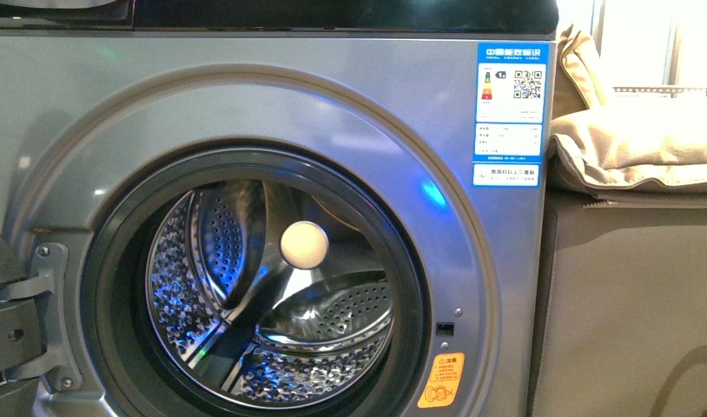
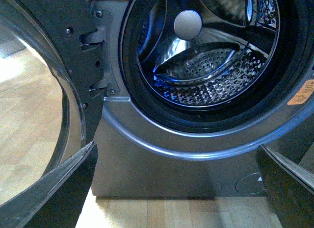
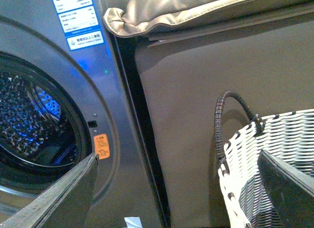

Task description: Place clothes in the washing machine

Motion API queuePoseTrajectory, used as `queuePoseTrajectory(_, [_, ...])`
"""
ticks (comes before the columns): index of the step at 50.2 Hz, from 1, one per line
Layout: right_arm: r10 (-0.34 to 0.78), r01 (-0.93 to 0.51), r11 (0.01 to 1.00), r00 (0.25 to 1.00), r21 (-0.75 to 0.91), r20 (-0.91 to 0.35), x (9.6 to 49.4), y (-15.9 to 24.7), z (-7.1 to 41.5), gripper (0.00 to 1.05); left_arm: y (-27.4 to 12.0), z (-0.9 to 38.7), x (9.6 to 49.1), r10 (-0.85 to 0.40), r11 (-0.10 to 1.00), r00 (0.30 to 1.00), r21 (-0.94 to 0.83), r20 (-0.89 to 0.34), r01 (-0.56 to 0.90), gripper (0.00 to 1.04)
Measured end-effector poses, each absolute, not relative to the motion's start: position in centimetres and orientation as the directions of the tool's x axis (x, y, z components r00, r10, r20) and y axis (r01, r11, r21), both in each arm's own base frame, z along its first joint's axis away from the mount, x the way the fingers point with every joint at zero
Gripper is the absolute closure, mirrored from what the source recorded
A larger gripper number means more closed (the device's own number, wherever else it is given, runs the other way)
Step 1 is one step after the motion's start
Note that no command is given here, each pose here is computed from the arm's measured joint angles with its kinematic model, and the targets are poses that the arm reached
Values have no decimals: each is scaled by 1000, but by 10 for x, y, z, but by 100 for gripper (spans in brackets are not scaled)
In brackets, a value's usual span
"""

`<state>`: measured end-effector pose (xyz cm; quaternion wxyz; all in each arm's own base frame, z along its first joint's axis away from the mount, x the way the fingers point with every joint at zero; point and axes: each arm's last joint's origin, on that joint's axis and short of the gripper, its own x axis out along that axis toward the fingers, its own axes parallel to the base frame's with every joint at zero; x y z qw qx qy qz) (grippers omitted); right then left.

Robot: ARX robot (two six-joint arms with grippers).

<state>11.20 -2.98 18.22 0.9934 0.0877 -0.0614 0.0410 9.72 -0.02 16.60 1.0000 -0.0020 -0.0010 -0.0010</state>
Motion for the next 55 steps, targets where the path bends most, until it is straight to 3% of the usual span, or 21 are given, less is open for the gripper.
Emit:
queuePoseTrajectory(11, [55,-80,977,990,195,130,131,-53,212,8,0,166,97,-2,1000,1000,-4,2,2,7])
queuePoseTrajectory(27, [9,-8,952,1000,306,-2,168,-103,244,8,0,166,97,-2,1000,1000,-4,2,2,7])
queuePoseTrajectory(41, [-67,175,939,938,297,-340,218,-170,235,8,0,166,97,-2,1000,1000,-4,2,2,7])
queuePoseTrajectory(49, [-103,282,930,814,234,-572,240,-209,188,8,0,166,97,-2,1000,1000,-4,2,2,7])
queuePoseTrajectory(55, [-110,313,928,747,200,-656,246,-221,151,8,0,166,97,-2,1000,1000,-4,2,2,7])
